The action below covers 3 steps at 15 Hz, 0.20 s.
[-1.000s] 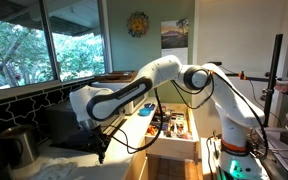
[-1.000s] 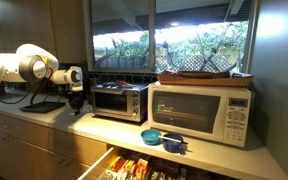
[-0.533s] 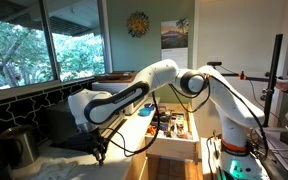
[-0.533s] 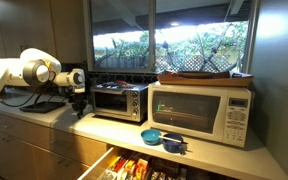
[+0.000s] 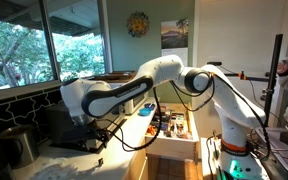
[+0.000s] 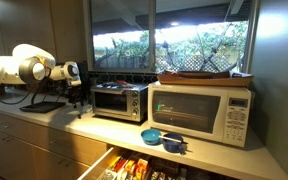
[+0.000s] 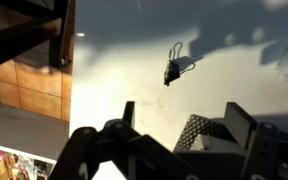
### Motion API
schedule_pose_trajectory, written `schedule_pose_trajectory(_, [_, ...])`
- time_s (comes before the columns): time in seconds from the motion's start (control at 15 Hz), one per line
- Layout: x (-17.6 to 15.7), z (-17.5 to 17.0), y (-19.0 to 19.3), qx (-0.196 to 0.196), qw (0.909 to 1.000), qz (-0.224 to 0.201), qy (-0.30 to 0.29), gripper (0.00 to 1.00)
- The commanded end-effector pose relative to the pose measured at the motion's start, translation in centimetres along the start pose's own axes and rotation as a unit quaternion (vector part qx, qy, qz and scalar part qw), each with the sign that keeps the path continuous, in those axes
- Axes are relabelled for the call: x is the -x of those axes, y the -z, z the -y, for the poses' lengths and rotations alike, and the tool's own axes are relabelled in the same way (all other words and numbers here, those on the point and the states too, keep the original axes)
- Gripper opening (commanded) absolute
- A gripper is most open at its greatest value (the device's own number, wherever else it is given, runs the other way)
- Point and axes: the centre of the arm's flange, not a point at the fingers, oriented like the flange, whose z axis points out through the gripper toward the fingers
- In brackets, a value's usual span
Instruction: Move the clip from the oven to the countertop
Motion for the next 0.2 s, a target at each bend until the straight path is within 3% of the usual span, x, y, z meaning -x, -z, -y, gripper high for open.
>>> schedule_pose_trajectory(0.0, [0.9,-2.8,4.8,-0.05,0.9949,-0.069,0.053,1.0])
schedule_pose_trajectory(0.07, [0.6,-3.2,6.0,-0.069,0.9916,-0.084,0.069,1.0])
schedule_pose_trajectory(0.13, [1.1,-1.2,4.9,-0.046,0.9965,-0.054,0.043,1.0])
